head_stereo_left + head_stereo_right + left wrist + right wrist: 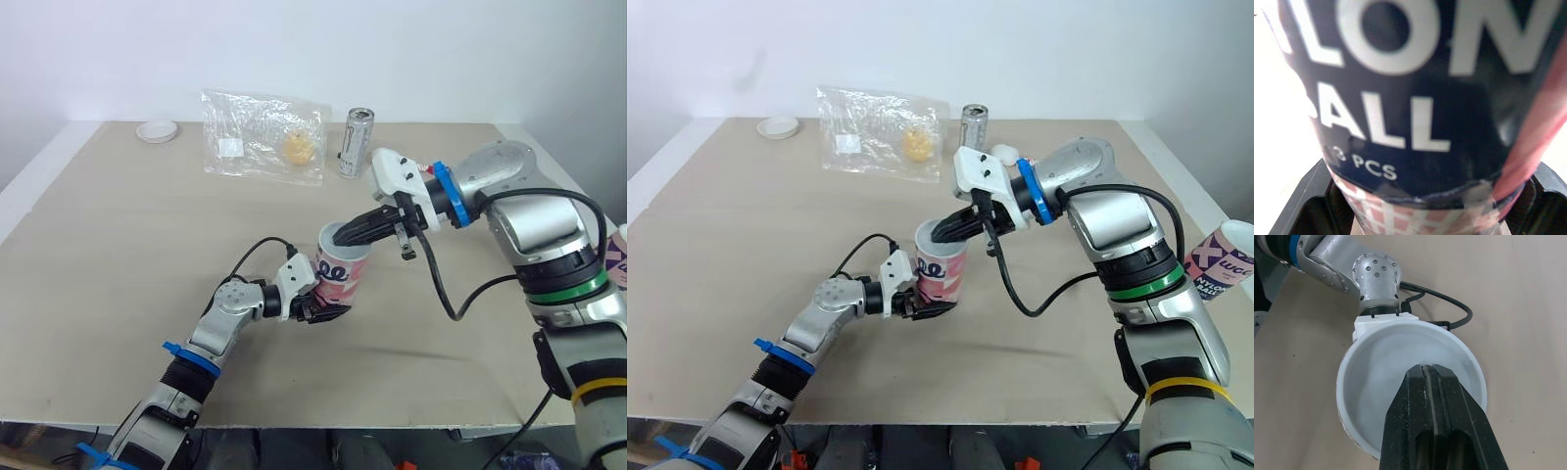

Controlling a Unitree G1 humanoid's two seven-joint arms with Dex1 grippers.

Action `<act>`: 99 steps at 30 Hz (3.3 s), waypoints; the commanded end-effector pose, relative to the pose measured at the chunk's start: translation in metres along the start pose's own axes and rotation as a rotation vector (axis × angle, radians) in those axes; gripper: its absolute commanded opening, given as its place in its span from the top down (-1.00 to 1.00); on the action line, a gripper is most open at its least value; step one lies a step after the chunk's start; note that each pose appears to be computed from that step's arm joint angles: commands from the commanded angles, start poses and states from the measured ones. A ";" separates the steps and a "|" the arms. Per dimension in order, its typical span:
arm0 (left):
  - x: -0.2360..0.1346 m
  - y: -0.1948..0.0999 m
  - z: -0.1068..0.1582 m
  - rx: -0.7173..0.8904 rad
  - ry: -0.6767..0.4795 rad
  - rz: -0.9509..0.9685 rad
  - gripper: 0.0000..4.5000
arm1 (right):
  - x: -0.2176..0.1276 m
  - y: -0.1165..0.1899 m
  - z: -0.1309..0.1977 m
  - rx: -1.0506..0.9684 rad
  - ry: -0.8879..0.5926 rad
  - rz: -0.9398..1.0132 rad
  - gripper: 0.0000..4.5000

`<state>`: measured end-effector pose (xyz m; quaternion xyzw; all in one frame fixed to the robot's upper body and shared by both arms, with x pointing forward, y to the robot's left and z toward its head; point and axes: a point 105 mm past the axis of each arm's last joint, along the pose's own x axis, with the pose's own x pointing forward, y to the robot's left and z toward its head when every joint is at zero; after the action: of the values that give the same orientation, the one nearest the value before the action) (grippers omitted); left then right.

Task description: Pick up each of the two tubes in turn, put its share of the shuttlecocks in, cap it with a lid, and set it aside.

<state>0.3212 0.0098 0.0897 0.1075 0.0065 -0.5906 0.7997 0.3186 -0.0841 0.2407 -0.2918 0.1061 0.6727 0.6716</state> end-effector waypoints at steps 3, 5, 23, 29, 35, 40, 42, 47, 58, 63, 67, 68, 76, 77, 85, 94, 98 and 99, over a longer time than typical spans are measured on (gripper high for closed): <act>-0.006 0.007 -0.007 -0.012 0.029 0.038 -0.49 | -0.039 -0.011 0.026 0.115 -0.214 -0.041 0.99; -0.007 0.008 -0.006 -0.009 0.028 0.040 -0.49 | -0.063 -0.015 0.033 0.136 -0.302 -0.106 0.99; -0.017 0.013 0.014 0.039 -0.038 -0.007 -1.00 | -0.047 0.048 -0.107 0.262 -0.324 -0.411 -0.95; -0.027 0.013 0.020 0.065 -0.052 -0.025 -1.00 | -0.018 0.051 -0.114 0.213 -0.315 -0.320 -0.98; -0.047 0.012 0.029 0.124 -0.080 -0.009 -1.00 | 0.003 0.050 -0.123 0.184 -0.317 -0.244 -0.98; -0.065 0.008 0.034 0.138 -0.081 -0.005 -1.00 | 0.011 0.044 -0.130 0.155 -0.308 -0.224 -0.98; -0.071 0.006 0.035 0.133 -0.083 -0.001 -1.00 | 0.015 0.040 -0.131 0.141 -0.310 -0.221 -0.98; -0.087 0.000 0.039 0.135 -0.084 0.007 -1.00 | 0.026 0.033 -0.127 0.123 -0.334 -0.191 -0.98; -0.108 -0.015 0.039 0.122 -0.051 0.000 -1.00 | 0.046 0.031 -0.120 0.092 -0.356 -0.122 -0.98; -0.109 -0.017 0.038 0.116 -0.047 0.004 -1.00 | 0.053 0.031 -0.118 0.086 -0.357 -0.106 -0.98; -0.110 -0.018 0.038 0.111 -0.043 0.009 -1.00 | 0.057 0.028 -0.117 0.081 -0.360 -0.103 -0.98; -0.110 -0.018 0.038 0.110 -0.043 0.010 -1.00 | 0.058 0.028 -0.116 0.078 -0.361 -0.101 -0.98; -0.114 -0.022 0.033 0.098 -0.031 0.017 -1.00 | 0.071 0.026 -0.110 0.072 -0.380 -0.078 -0.98; -0.114 -0.022 0.032 0.097 -0.030 0.019 -1.00 | 0.073 0.026 -0.109 0.071 -0.383 -0.078 -0.98; -0.113 -0.021 0.034 0.093 -0.034 0.039 -1.00 | 0.085 0.025 -0.101 0.076 -0.413 -0.067 -0.98; -0.112 -0.019 0.033 0.090 -0.036 0.048 -1.00 | 0.099 0.027 -0.094 0.083 -0.440 -0.059 -0.98; -0.111 -0.019 0.033 0.089 -0.037 0.049 -1.00 | 0.099 0.026 -0.095 0.079 -0.439 -0.078 -0.98; -0.111 -0.019 0.033 0.090 -0.036 0.050 -1.00 | 0.098 0.026 -0.095 0.077 -0.440 -0.084 -0.98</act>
<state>0.2657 0.1038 0.1225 0.1272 -0.0151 -0.5755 0.8077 0.3222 -0.0564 0.0951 -0.1057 -0.0100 0.6885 0.7174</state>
